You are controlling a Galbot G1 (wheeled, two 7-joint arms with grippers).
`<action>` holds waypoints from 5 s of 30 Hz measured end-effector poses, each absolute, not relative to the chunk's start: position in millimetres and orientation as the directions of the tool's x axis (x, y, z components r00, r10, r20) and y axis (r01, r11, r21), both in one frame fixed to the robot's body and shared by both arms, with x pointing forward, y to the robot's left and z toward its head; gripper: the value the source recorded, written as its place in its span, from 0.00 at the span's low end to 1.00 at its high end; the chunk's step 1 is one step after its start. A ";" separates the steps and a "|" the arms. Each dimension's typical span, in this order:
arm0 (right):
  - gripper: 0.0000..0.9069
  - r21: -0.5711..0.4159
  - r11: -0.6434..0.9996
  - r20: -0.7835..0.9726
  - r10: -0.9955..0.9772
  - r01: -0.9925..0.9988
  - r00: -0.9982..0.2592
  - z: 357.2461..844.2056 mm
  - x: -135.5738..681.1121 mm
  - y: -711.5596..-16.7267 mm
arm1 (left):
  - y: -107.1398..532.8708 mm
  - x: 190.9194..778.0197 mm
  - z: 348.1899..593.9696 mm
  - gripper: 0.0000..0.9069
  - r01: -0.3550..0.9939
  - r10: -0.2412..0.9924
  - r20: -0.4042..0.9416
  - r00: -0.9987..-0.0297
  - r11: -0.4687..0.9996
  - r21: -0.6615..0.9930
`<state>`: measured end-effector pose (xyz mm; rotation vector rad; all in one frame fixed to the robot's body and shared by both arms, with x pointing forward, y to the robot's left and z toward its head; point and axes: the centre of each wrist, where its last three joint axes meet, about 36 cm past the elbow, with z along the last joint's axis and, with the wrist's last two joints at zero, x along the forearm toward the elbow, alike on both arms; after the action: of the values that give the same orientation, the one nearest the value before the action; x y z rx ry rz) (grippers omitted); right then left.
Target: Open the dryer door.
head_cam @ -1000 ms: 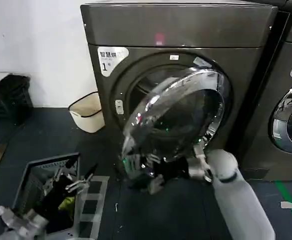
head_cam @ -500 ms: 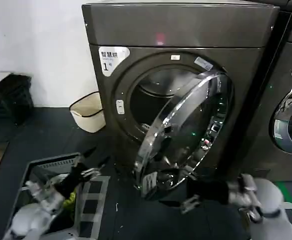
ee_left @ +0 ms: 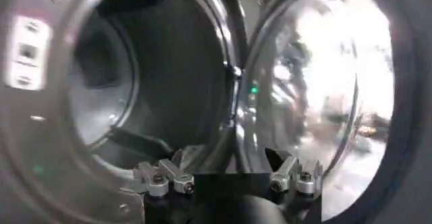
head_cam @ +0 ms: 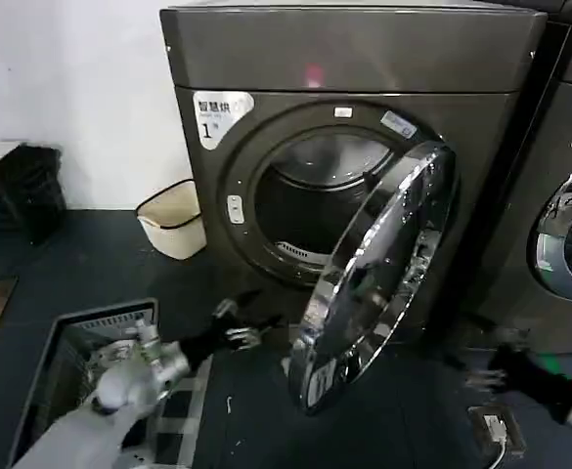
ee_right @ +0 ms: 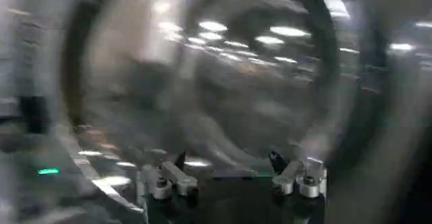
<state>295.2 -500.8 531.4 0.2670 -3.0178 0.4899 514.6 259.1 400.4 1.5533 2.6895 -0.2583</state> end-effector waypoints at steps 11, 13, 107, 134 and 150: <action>1.00 -0.301 0.770 -0.038 0.580 0.563 -0.814 570.8 237.7 -578.2 | 203.2 540.3 406.4 1.00 0.911 0.909 -0.093 -0.407 0.396 -0.114; 1.00 -0.288 0.703 -0.078 0.660 0.651 -0.747 580.5 224.1 -592.3 | 193.1 540.8 411.9 1.00 0.922 0.918 -0.102 -0.384 0.373 -0.106; 1.00 -0.219 0.173 -0.367 0.897 0.960 -0.245 660.3 54.4 -666.8 | 304.2 477.8 490.4 1.00 0.787 0.801 0.035 -0.597 0.577 0.220; 1.00 -0.219 0.176 -0.345 0.906 0.960 -0.245 654.5 48.1 -675.1 | 507.6 429.4 581.1 1.00 0.886 0.274 0.844 -0.461 0.098 0.453; 1.00 -0.212 0.194 -0.346 0.901 0.958 -0.259 657.1 43.0 -671.5 | 521.6 437.1 595.4 1.00 0.891 0.121 0.883 -0.453 0.027 0.454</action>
<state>43.0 -671.5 657.1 -1.9907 -2.5346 0.6417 437.1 521.6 595.4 1.6261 2.5715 2.3236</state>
